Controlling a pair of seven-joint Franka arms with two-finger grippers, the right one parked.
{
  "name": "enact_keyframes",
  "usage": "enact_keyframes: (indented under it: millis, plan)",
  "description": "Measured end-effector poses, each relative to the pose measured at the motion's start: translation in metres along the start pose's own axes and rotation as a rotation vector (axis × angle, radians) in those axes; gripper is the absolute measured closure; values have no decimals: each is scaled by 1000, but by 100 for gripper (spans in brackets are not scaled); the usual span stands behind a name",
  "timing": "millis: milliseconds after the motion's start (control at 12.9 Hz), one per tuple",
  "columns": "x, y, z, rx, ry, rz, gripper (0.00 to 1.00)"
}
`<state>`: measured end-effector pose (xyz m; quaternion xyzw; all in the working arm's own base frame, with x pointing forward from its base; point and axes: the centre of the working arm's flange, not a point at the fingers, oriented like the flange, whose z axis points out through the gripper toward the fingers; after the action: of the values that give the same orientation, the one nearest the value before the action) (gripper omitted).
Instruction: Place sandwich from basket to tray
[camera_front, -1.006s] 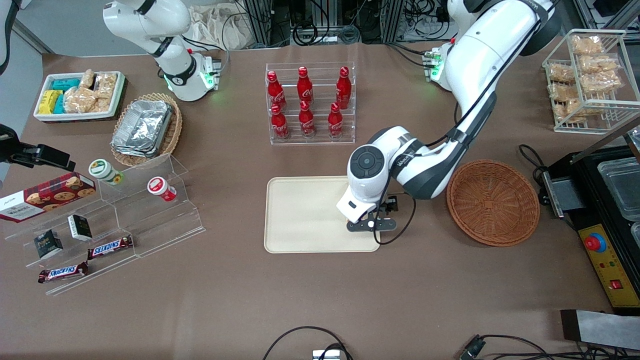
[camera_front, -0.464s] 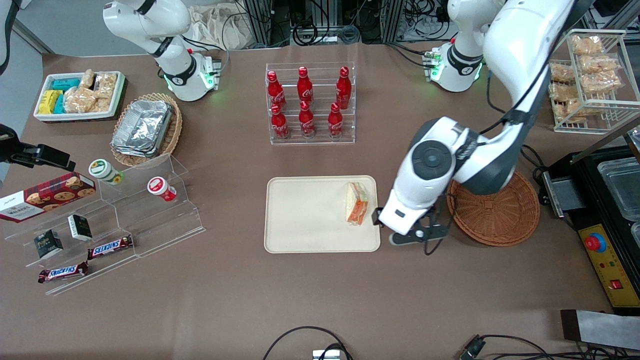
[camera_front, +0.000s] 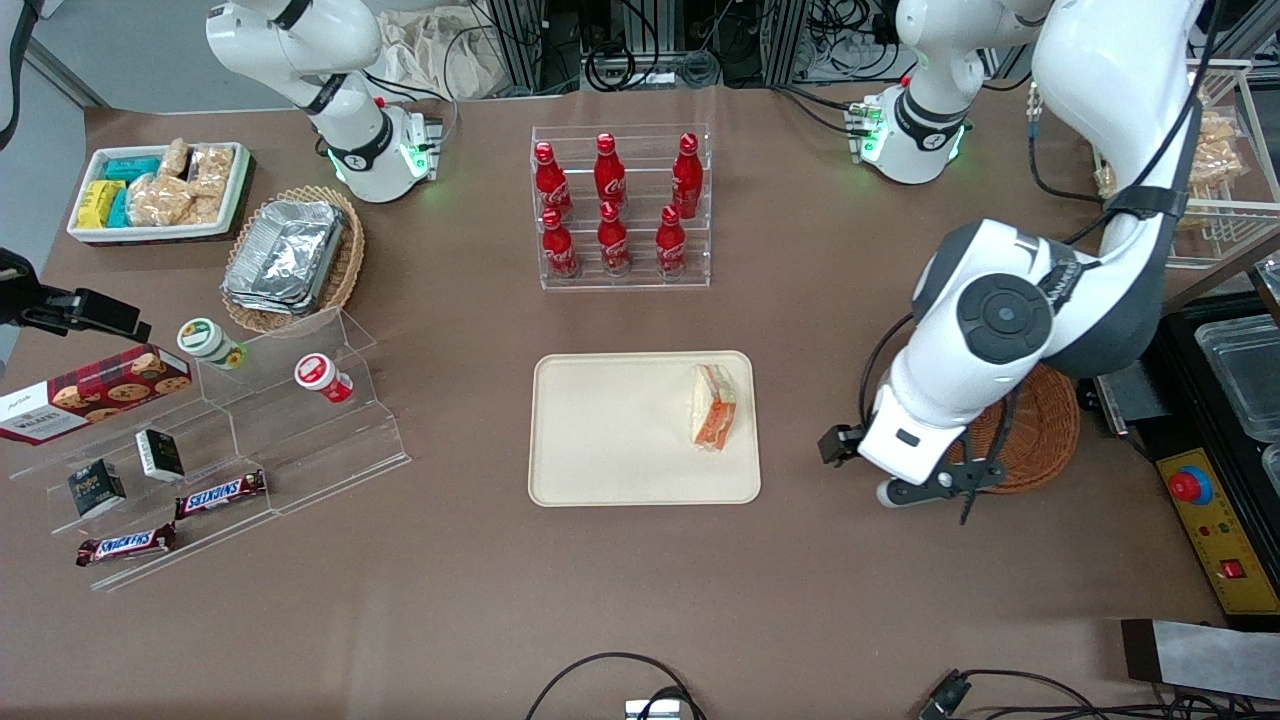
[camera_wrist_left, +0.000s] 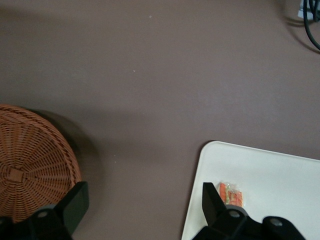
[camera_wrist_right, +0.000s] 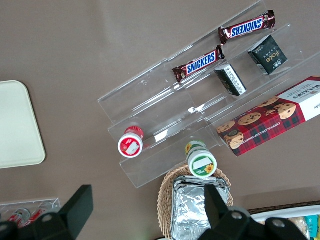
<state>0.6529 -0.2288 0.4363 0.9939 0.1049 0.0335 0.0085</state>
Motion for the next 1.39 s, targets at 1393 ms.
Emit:
enact_keyframes:
  millis: [1393]
  plan:
    - [17, -132, -81, -4, -31, 93, 0]
